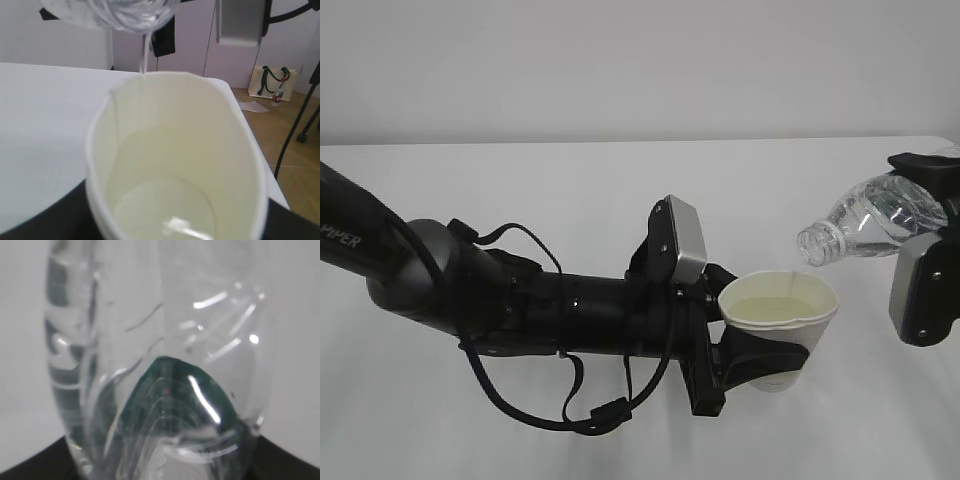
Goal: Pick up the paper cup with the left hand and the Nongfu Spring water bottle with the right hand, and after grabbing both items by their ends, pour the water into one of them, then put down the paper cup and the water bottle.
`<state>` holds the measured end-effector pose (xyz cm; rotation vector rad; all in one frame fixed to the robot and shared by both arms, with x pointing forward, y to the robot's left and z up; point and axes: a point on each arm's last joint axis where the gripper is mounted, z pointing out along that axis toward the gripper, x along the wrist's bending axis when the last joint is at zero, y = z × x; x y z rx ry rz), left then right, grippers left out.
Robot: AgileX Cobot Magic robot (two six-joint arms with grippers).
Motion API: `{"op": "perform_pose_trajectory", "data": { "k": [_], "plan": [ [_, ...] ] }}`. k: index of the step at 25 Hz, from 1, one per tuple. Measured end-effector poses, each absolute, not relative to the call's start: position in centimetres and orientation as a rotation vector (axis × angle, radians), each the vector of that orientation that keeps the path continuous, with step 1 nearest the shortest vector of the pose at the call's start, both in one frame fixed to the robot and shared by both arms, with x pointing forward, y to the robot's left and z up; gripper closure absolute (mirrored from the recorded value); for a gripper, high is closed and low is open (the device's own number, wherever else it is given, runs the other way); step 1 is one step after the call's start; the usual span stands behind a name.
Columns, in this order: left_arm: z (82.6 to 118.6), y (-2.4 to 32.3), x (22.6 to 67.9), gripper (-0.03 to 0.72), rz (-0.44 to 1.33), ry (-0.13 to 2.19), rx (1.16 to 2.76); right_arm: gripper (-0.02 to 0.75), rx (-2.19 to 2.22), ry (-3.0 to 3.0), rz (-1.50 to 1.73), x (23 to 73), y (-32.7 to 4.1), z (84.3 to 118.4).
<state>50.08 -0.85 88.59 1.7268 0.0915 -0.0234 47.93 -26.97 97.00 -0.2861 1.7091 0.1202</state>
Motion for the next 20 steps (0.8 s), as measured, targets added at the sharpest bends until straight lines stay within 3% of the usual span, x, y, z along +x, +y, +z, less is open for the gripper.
{"op": "perform_pose_trajectory", "data": {
  "k": [20],
  "plan": [
    [88.59,-0.85,50.08,0.276,-0.023,0.091,1.727,0.343,-0.276,1.711,0.129,47.93,-26.97,97.00]
  ]
}}
